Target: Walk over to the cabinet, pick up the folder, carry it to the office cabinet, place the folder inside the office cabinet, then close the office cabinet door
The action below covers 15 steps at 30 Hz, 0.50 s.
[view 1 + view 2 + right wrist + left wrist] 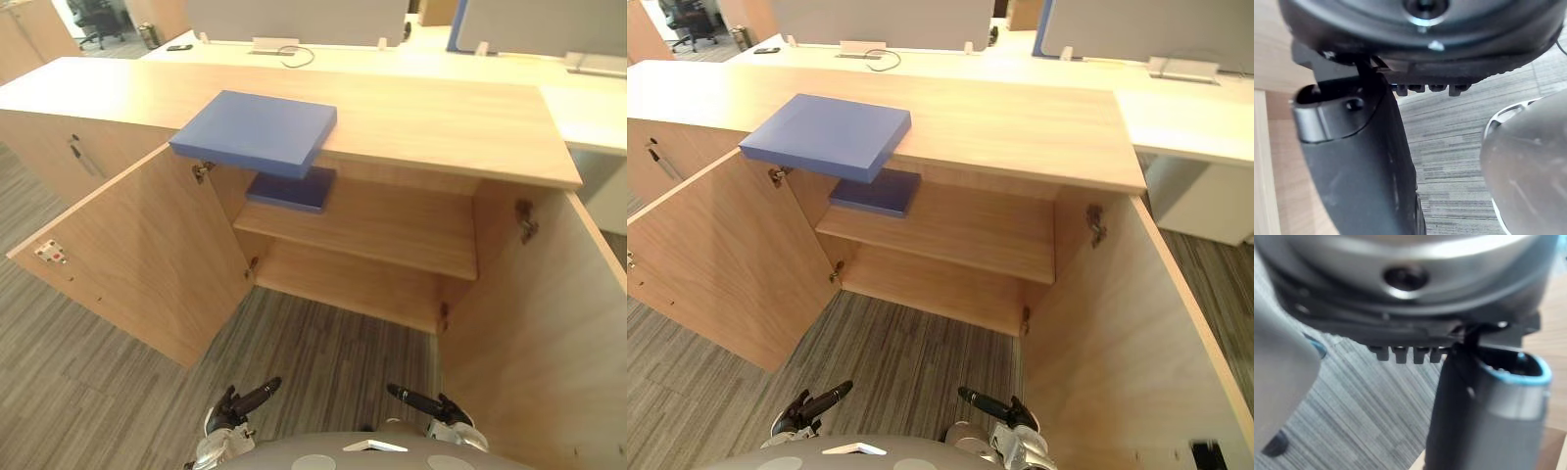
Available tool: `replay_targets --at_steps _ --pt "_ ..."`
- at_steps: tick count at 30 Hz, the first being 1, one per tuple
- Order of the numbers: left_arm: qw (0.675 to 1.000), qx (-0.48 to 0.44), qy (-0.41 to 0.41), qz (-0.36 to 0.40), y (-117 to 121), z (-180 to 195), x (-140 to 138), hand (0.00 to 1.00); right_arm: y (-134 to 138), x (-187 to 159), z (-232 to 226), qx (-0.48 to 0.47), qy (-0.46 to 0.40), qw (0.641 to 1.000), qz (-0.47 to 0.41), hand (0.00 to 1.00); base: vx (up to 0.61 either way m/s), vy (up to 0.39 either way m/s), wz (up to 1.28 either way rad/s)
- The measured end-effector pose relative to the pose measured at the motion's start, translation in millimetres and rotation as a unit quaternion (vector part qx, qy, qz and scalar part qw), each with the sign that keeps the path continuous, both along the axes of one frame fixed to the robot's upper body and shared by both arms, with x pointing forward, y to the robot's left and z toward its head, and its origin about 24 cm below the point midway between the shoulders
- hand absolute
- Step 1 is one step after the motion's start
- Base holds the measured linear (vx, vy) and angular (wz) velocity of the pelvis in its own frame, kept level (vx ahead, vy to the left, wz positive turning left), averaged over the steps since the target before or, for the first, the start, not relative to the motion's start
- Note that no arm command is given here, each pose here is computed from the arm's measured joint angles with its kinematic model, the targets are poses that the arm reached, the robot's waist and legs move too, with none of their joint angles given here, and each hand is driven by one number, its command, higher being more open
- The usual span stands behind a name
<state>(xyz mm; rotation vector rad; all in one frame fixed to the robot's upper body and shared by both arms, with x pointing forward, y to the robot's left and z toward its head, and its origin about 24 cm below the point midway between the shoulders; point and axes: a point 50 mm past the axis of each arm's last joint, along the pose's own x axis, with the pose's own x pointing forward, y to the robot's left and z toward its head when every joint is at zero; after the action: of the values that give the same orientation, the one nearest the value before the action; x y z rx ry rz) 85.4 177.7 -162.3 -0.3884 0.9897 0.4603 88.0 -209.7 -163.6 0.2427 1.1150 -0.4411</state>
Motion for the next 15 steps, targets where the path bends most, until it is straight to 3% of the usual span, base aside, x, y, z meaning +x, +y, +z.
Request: replay_targets --at_steps 6,12,15 --pt "1.000 -0.004 -0.023 -0.005 1 3 6 1.00 -1 -5 -1 0.003 0.008 1.000 -0.011 1.00 0.26 -0.016 0.23" --pt "0.995 0.008 -0.068 -0.066 7 15 24 1.00 7 -13 -6 0.021 0.027 0.999 -0.029 1.00 0.21 0.246 -0.03" --pt "0.987 0.013 -0.125 -0.104 -2 33 38 1.00 10 -16 -7 0.024 0.036 0.999 -0.022 1.00 0.12 0.168 0.39"
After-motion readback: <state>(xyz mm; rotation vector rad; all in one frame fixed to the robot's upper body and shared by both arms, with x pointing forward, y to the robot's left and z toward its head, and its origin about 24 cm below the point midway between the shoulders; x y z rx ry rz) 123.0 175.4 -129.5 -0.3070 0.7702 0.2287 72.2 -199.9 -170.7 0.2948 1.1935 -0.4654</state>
